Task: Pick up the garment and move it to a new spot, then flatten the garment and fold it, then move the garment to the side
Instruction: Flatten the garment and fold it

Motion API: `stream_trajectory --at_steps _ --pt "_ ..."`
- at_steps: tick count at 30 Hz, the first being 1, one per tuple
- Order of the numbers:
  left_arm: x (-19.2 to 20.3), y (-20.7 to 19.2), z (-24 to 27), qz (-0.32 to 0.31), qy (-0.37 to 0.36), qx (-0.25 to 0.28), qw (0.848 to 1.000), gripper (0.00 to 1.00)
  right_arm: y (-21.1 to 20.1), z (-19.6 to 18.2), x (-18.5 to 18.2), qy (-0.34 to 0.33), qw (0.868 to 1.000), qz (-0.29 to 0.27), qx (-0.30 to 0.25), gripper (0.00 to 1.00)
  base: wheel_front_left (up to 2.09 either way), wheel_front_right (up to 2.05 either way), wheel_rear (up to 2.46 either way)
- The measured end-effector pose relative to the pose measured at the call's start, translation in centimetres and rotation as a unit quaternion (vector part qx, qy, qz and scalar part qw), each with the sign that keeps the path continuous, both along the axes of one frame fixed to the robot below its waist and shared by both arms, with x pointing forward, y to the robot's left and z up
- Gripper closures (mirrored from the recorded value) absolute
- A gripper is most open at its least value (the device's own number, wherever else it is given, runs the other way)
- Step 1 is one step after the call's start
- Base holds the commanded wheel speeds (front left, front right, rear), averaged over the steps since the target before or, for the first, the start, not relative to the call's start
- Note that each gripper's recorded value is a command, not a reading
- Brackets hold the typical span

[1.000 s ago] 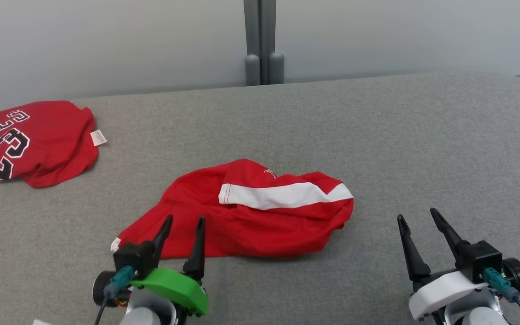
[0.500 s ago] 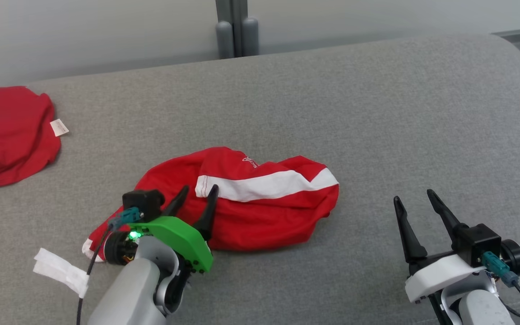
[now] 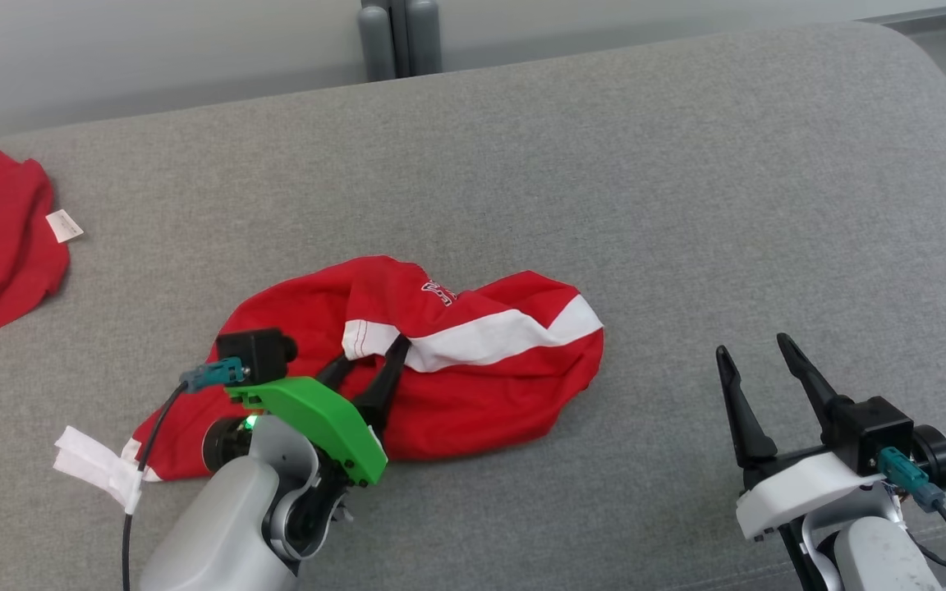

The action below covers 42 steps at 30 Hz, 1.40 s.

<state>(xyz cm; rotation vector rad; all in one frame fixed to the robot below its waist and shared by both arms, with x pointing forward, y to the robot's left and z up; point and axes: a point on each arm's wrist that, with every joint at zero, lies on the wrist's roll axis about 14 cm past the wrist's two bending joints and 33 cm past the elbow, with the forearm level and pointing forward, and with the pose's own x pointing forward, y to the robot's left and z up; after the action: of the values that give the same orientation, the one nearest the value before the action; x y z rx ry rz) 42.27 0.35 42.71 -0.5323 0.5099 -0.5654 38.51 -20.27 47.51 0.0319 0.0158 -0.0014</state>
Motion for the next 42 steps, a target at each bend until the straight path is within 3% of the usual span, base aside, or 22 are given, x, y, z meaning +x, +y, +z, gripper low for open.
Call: stream_trajectory --at_steps 1,3,4,14,19,27,42 --pt "0.1 -0.3 0.5 -0.004 -0.007 -0.007 1.000 0.59 0.0 0.0 0.0 0.000 1.000 0.000 0.000 0.00 0.00 0.00 0.00" --pt "0.3 -0.6 1.4 -0.003 -0.022 -0.018 1.000 0.89 0.0 0.0 0.0 -0.001 1.000 0.000 0.000 0.00 0.00 0.00 0.00" --pt "0.4 -0.7 1.7 -0.001 -0.029 -0.022 0.999 1.00 0.0 0.1 0.0 -0.001 1.000 0.000 0.000 0.00 0.00 0.00 0.00" --pt "1.6 0.7 7.2 0.054 -0.140 -0.078 0.986 1.00 0.6 0.5 0.2 -0.009 1.000 0.008 0.001 0.00 0.00 0.00 0.00" --pt "0.4 3.3 7.5 0.099 -0.151 -0.087 0.980 1.00 1.1 0.8 0.2 -0.013 1.000 0.016 0.002 0.00 0.00 0.00 0.00" --pt "-3.1 9.1 2.6 0.179 -0.090 -0.034 0.979 1.00 2.2 0.7 0.0 -0.012 0.999 0.032 0.004 0.00 0.00 0.00 0.00" --pt "-3.8 12.7 -0.7 0.240 -0.063 0.016 0.969 1.00 3.6 0.7 -0.2 -0.011 0.999 0.053 0.000 0.00 0.00 0.00 0.00"
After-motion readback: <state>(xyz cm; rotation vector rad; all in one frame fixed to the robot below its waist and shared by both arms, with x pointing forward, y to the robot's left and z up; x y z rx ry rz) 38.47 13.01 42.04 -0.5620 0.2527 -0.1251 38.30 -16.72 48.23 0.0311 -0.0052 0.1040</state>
